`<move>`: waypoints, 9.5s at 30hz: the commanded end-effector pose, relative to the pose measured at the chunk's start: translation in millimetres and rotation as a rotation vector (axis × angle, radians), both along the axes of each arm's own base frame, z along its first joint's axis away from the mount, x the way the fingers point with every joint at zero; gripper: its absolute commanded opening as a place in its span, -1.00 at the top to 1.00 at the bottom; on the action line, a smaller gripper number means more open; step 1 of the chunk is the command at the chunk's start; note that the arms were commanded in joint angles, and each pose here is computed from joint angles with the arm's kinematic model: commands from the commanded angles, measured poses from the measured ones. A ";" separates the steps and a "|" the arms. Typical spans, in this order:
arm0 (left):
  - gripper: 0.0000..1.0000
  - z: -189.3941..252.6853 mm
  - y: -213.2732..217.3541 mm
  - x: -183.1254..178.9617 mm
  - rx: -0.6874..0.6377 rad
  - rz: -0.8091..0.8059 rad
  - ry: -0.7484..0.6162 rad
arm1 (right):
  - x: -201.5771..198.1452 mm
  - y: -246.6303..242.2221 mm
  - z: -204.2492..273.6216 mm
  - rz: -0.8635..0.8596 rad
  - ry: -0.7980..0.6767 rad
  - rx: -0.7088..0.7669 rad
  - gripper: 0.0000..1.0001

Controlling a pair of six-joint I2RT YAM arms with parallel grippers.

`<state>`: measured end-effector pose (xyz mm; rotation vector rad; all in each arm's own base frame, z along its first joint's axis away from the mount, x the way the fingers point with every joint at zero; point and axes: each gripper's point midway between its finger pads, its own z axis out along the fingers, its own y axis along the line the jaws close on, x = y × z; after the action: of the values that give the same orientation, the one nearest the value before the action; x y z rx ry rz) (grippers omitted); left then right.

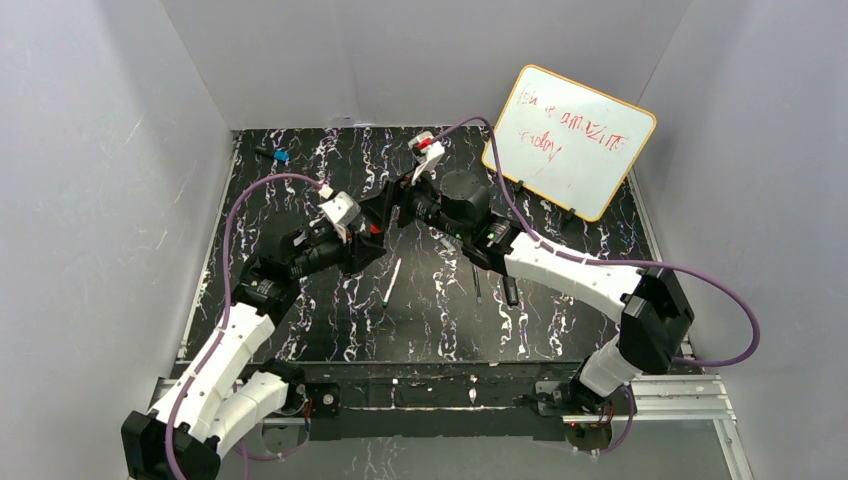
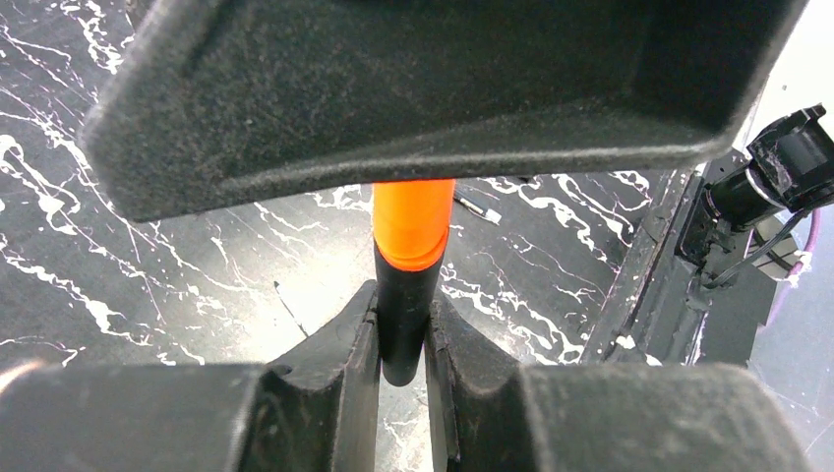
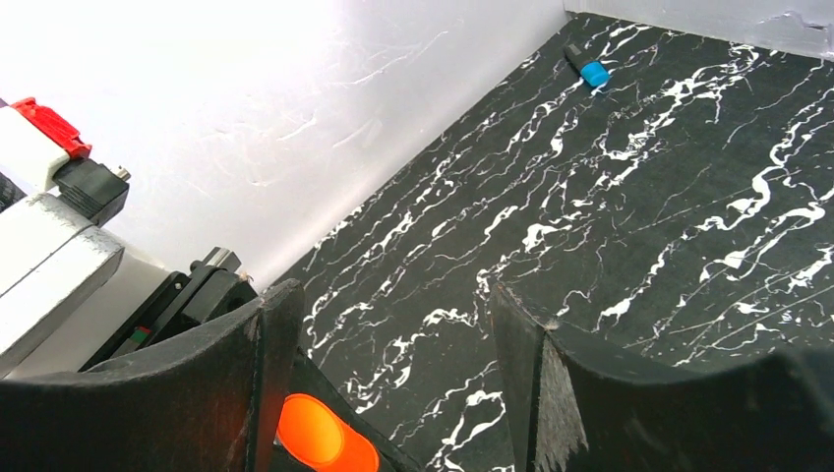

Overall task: Insert the pens into the pen caps
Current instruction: Press the pen cap onto the pen.

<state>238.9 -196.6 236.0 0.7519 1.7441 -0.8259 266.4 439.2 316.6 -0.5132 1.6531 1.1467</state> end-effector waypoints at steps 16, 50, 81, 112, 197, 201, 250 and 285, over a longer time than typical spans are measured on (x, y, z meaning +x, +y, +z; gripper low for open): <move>1.00 102.8 13.7 32.6 -0.126 0.153 -0.328 | -66.8 17.5 -74.7 0.188 0.144 -0.114 -0.54; 1.00 20.4 10.7 24.1 -0.044 0.120 -0.115 | -48.8 13.7 53.7 0.216 -0.171 0.060 -0.56; 1.00 13.6 4.2 7.1 -0.055 0.037 -0.106 | 22.4 33.6 26.8 0.121 -0.137 -0.006 -0.56; 1.00 7.9 5.4 6.9 -0.033 0.036 -0.093 | 51.4 18.3 27.6 0.095 -0.109 0.023 -0.56; 1.00 72.0 32.3 38.3 -0.053 0.243 -0.305 | -20.7 18.4 -88.1 0.194 0.041 -0.218 -0.58; 1.00 83.1 37.5 36.9 -0.043 0.260 -0.340 | -22.6 16.2 -93.1 0.196 0.051 -0.225 -0.58; 1.00 153.4 50.5 33.8 -0.137 0.328 -0.518 | -56.8 6.4 -146.6 0.249 0.163 -0.279 -0.58; 1.00 176.7 50.0 26.5 -0.134 0.307 -0.565 | -79.9 0.2 -180.5 0.280 0.228 -0.317 -0.59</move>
<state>252.5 -163.2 235.5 0.6805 1.7880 -0.5878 254.2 454.8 305.5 -0.5080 1.5059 1.2925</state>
